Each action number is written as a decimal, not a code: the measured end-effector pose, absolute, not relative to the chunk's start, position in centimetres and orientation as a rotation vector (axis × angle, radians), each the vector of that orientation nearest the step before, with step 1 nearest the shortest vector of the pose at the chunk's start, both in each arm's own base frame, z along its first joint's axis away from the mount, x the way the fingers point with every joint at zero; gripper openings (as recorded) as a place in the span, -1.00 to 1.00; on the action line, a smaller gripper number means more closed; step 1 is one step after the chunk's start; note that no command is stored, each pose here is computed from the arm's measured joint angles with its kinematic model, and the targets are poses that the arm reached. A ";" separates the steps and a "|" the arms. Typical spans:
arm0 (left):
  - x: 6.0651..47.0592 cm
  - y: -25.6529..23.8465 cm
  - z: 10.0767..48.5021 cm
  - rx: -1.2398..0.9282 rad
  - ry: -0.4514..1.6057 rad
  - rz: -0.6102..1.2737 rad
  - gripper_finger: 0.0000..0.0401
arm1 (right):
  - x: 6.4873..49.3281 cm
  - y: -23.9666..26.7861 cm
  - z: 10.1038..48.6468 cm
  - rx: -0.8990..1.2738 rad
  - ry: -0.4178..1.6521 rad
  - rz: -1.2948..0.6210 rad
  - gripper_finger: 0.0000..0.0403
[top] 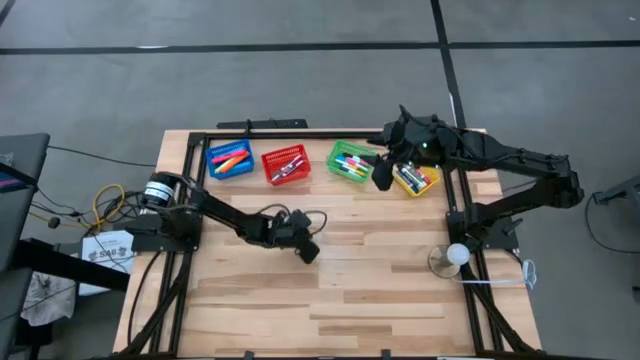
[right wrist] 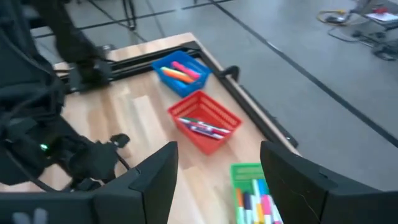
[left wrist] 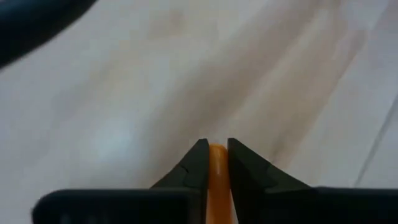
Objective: Pick & Place Markers
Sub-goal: Put the small orange highlighter pen into the green bin
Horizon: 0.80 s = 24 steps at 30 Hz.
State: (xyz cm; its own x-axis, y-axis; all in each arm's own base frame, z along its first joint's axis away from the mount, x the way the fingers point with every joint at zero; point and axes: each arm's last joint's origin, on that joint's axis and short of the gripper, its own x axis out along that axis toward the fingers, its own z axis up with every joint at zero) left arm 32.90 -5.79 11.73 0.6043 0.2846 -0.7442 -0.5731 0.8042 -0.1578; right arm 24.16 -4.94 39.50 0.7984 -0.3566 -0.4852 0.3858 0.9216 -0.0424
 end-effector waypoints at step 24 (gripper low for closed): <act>25.8 1.6 34.0 -0.230 -0.047 0.334 -0.98 | 32.0 -5.2 36.3 0.142 0.410 -0.129 0.08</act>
